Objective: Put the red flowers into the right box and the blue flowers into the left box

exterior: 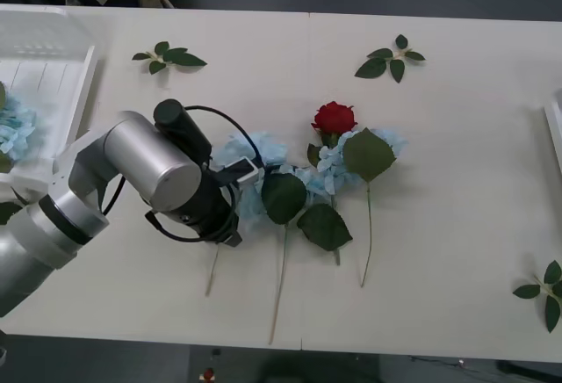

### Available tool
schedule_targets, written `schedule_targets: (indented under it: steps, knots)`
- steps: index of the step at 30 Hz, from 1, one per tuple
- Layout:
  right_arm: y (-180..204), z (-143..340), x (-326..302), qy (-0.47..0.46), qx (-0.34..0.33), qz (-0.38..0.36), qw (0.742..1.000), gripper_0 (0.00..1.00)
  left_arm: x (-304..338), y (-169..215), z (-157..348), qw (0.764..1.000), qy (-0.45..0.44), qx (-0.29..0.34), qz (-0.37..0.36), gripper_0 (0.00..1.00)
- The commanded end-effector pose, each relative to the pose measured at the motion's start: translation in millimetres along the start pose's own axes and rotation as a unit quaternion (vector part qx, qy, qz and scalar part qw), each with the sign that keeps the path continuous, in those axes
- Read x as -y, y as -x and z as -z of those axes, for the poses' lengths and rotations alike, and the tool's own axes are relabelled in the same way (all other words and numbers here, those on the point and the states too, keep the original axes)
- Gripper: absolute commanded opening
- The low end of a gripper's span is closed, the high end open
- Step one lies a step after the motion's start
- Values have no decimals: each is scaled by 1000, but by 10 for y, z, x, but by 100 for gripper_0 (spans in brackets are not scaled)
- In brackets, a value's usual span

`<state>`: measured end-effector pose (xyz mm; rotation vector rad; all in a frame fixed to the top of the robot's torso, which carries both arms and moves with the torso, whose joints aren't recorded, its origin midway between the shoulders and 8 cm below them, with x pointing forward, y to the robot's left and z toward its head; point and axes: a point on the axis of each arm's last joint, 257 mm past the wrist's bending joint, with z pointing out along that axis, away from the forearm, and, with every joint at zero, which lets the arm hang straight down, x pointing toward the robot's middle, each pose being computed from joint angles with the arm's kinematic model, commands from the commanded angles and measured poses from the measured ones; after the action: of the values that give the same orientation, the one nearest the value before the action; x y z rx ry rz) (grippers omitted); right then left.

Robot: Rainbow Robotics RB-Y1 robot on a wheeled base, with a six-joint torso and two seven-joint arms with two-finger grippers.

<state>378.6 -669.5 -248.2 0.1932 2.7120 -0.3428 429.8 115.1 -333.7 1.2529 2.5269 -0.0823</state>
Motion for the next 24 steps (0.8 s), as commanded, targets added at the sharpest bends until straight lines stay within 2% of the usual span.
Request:
schedule_targets:
  steps: [1,2,3,4,6,10,14,15,16,18,19,20,24]
  knots:
    - [273,147,115,-12,38,-3,999,28,7,213,-41,1000,12,4,-2,100]
    - [280,146,118,-12,40,-3,999,38,21,223,-64,1000,11,4,-1,100]
    - [299,149,111,-12,43,-1,999,54,45,246,-113,1000,10,4,-1,100]
    - [312,145,105,-11,46,0,999,64,41,256,-158,1000,11,4,0,100]
    - [339,150,98,-10,51,2,999,73,45,277,-218,1000,14,2,0,100]
    - [352,144,73,-7,53,3,999,78,-39,309,-285,999,45,-7,-20,100]
    - [351,148,-20,9,49,3,999,78,-68,319,-300,998,60,-9,-25,98]
    - [362,160,-100,23,47,-1,999,78,-61,315,-305,998,61,-10,-27,75]
    - [375,169,-135,27,47,-1,999,79,-64,310,-308,998,61,-10,-26,70]
    - [396,190,-311,50,42,0,998,79,-60,300,-316,998,61,-12,-25,32]
    - [405,208,-424,62,39,0,997,80,-59,293,-321,998,61,-13,-23,9]
    - [418,238,-558,72,35,-1,997,80,-61,284,-327,998,60,-14,-21,0]
    - [488,367,-1032,108,30,-11,994,83,-70,270,-335,998,60,-15,-15,0]
